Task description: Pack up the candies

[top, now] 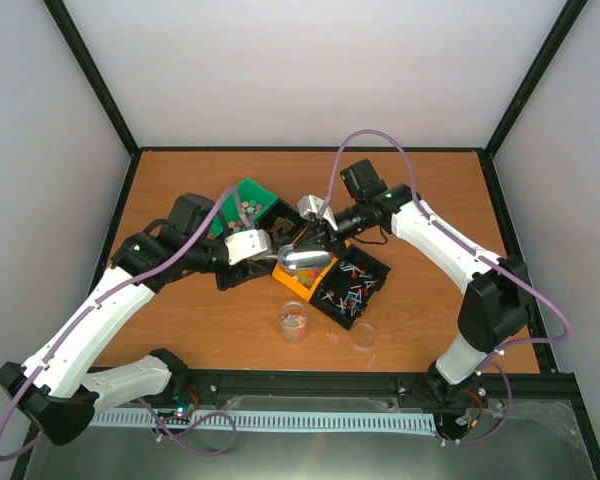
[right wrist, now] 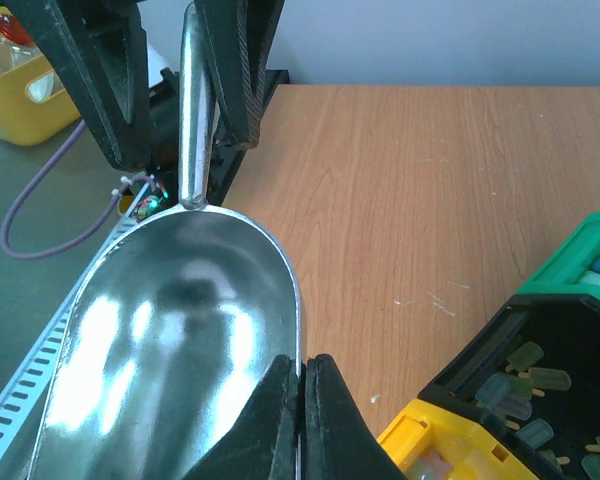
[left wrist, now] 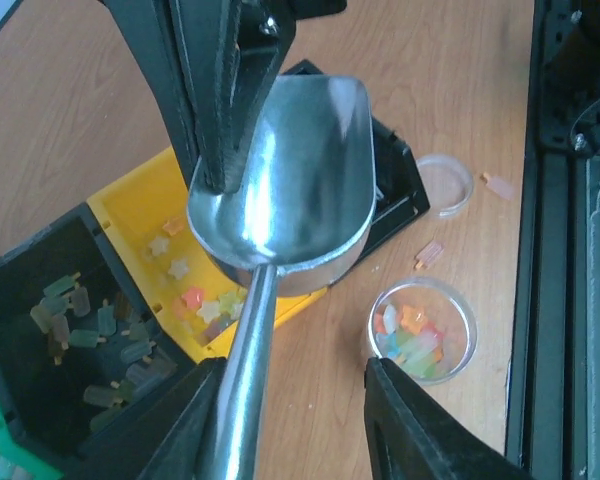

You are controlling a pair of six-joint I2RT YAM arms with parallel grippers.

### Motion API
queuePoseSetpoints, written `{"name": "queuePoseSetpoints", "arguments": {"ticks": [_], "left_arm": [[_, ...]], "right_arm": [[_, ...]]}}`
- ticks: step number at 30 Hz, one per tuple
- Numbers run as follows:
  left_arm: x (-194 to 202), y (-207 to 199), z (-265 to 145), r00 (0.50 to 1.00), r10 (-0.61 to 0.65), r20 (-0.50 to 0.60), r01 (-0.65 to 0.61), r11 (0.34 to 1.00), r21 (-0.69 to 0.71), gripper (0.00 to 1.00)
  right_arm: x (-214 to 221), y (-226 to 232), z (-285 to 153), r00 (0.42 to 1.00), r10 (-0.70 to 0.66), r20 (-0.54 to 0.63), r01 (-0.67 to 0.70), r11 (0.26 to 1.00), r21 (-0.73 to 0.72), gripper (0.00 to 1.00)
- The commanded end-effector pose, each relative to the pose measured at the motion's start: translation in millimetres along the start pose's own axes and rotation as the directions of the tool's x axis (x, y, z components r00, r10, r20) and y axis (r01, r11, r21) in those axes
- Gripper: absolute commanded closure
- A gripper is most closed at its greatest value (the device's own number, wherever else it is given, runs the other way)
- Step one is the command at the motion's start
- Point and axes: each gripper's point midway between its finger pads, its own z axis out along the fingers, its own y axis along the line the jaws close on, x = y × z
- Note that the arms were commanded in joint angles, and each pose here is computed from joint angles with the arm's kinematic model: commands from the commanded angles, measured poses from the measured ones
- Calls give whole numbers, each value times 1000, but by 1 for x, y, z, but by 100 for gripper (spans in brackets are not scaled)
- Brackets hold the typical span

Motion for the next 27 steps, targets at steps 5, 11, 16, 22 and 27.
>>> {"name": "queuePoseSetpoints", "arguments": {"ticks": [5, 11, 16, 22, 27], "left_arm": [[-29, -8, -2, 990, -15, 138, 3, 997, 82, 75], [-25, -4, 8, 991, -25, 132, 14, 996, 84, 91], [-15, 8, 6, 998, -18, 64, 18, 1000, 7, 99], [31, 25, -4, 978, -132, -159, 109, 983, -148, 99], [76, 51, -9, 909, -254, -332, 135, 930, -341, 99]], "right_arm": [[-17, 5, -5, 996, -75, 57, 75, 997, -5, 97], [-20, 4, -6, 994, -80, 70, 81, 997, -5, 97], [-16, -11, -6, 999, -25, 43, 23, 998, 53, 64], [27, -77, -39, 975, 217, 43, -220, 941, 255, 30], [74, -129, -59, 933, 359, -25, -310, 836, 453, 31]]}}
